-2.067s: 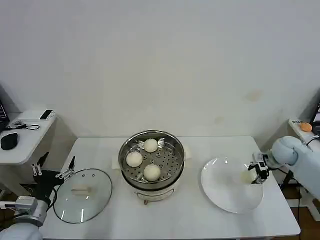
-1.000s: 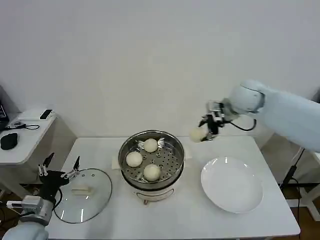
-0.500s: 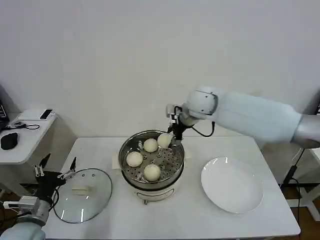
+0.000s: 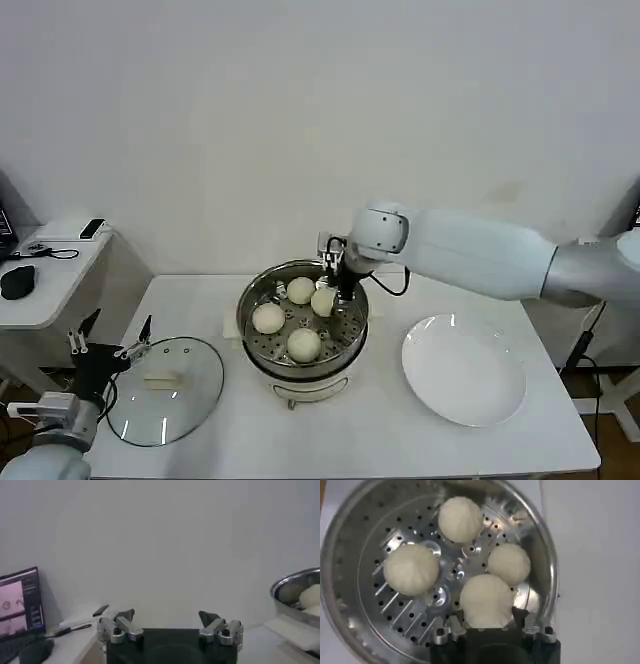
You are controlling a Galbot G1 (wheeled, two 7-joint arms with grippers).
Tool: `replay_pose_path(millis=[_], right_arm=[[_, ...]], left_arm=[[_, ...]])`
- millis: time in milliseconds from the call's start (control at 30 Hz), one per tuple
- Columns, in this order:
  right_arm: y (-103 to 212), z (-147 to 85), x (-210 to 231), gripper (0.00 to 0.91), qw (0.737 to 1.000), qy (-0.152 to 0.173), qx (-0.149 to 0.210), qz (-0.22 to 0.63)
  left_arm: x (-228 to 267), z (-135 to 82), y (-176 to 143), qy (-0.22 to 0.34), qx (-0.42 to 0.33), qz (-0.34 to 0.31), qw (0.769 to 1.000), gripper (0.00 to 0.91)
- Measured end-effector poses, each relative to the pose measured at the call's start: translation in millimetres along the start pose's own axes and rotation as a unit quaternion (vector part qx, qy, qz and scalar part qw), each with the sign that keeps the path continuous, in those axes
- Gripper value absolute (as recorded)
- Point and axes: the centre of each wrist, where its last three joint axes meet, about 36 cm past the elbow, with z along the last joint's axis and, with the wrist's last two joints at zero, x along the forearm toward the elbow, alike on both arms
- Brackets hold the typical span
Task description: Take steamed baozi put them in steamer then cover it.
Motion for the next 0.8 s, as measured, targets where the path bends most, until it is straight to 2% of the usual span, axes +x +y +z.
replay_pose_path(millis=[300, 333, 367, 800], right_arm=[[5, 2, -14, 0.685, 1.0, 0.003, -0.006, -0.005], [5, 2, -14, 0.867, 1.0, 0.003, -0.007, -0.004], [5, 2, -14, 0.907, 1.0, 0.003, -0.008, -0.003], [2, 1, 17, 0.907, 0.999, -0.013, -0.012, 0.026]], left_arm=[[0, 1, 0, 0.001, 0.0, 0.001, 1.0, 0.907], [0, 1, 0, 0.001, 0.0, 0.001, 1.0, 0.907], [0, 1, 0, 0.001, -0.001, 0.001, 1.0, 0.907], [1, 1, -1, 0.0, 0.003, 0.0, 1.0, 0.907]])
